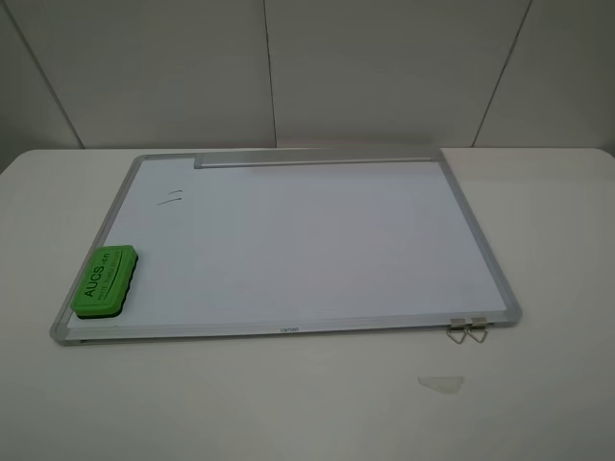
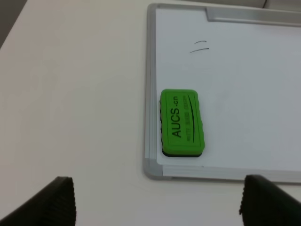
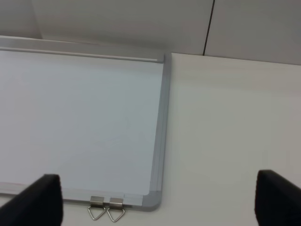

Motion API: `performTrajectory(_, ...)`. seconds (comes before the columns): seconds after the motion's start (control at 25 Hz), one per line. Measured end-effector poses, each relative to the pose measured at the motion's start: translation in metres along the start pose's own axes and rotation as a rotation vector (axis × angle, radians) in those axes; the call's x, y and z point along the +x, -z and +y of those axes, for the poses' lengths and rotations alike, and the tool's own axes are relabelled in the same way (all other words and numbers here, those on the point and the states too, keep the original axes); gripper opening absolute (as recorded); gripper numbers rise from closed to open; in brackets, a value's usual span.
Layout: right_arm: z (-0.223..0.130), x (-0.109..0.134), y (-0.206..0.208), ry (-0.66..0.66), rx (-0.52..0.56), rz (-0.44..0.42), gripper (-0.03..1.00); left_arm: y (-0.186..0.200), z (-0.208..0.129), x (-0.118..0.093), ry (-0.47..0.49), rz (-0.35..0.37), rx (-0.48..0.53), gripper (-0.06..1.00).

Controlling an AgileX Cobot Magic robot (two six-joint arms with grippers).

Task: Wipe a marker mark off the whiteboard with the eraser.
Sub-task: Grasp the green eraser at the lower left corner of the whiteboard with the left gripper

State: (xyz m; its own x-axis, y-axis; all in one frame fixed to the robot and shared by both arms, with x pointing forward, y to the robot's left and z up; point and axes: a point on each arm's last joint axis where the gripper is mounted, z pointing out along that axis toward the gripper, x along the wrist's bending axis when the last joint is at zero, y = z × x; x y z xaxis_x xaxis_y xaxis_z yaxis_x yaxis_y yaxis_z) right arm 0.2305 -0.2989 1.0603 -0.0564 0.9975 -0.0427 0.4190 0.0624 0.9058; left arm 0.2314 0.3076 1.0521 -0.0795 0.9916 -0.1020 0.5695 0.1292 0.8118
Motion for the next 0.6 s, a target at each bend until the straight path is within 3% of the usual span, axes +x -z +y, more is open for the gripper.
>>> performTrajectory(0.28, 0.000, 0.000, 0.000, 0.000, 0.000, 0.000, 0.81, -0.011, 0.050, -0.009, 0.021, 0.047, 0.239, 0.72)
performTrajectory(0.6, 0.000, 0.000, 0.000, 0.000, 0.000, 0.000, 0.81, -0.067, 0.107, -0.024, 0.015, 0.085, 0.521, 0.72)
